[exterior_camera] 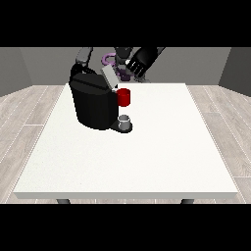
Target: Insert the coffee pod into the coffee machine and close the lid
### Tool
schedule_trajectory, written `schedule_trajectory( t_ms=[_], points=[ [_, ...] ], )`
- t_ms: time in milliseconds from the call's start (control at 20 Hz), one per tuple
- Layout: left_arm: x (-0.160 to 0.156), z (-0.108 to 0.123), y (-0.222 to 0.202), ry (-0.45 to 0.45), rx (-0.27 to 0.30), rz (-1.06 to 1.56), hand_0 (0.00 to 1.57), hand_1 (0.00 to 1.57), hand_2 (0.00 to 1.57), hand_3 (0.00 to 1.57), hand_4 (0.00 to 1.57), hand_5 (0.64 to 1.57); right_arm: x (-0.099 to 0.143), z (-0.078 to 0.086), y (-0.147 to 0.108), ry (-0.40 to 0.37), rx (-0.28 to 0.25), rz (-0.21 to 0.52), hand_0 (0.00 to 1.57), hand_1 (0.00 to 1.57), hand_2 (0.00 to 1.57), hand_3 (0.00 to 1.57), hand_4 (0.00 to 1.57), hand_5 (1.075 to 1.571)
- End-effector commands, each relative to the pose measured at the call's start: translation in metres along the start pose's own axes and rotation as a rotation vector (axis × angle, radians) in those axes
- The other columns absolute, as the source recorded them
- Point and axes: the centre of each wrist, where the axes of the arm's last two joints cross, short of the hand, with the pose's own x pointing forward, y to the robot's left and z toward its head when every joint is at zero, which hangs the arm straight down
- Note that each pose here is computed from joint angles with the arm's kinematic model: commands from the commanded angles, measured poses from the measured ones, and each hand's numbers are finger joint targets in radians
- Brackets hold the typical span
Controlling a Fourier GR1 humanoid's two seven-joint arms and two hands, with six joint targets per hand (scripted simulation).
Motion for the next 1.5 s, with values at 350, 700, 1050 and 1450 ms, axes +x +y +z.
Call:
schedule_trajectory(
  t_ms=[350, 700, 1050, 1450],
  points=[
    [0.021, 0.007, 0.058, -0.025, 0.129, -0.041, 1.29, 1.29, 1.32, 1.26, 0.48, 1.571, 0.051, -0.025, -0.007, -0.157, -0.036, 0.001, 0.00, 0.00, 0.00, 0.00, 0.26, 1.571],
    [0.019, -0.002, 0.032, -0.015, 0.065, -0.052, 1.17, 1.17, 1.24, 1.22, 0.46, 1.571, 0.035, -0.022, -0.033, -0.083, -0.070, 0.011, 0.00, 0.00, 0.00, 0.00, 0.06, 1.571],
    [0.028, -0.003, 0.044, -0.049, 0.072, -0.065, 1.24, 1.24, 1.28, 1.23, 0.42, 1.571, 0.063, -0.039, -0.030, -0.104, -0.087, 0.017, 0.00, 0.00, 0.00, 0.00, 0.00, 1.571],
    [0.035, 0.002, 0.061, -0.074, 0.106, -0.072, 1.17, 1.17, 1.23, 1.19, 0.42, 1.571, 0.047, -0.037, -0.040, -0.169, -0.091, -0.012, 0.00, 0.00, 0.00, 0.00, 0.04, 1.571]
  ],
)
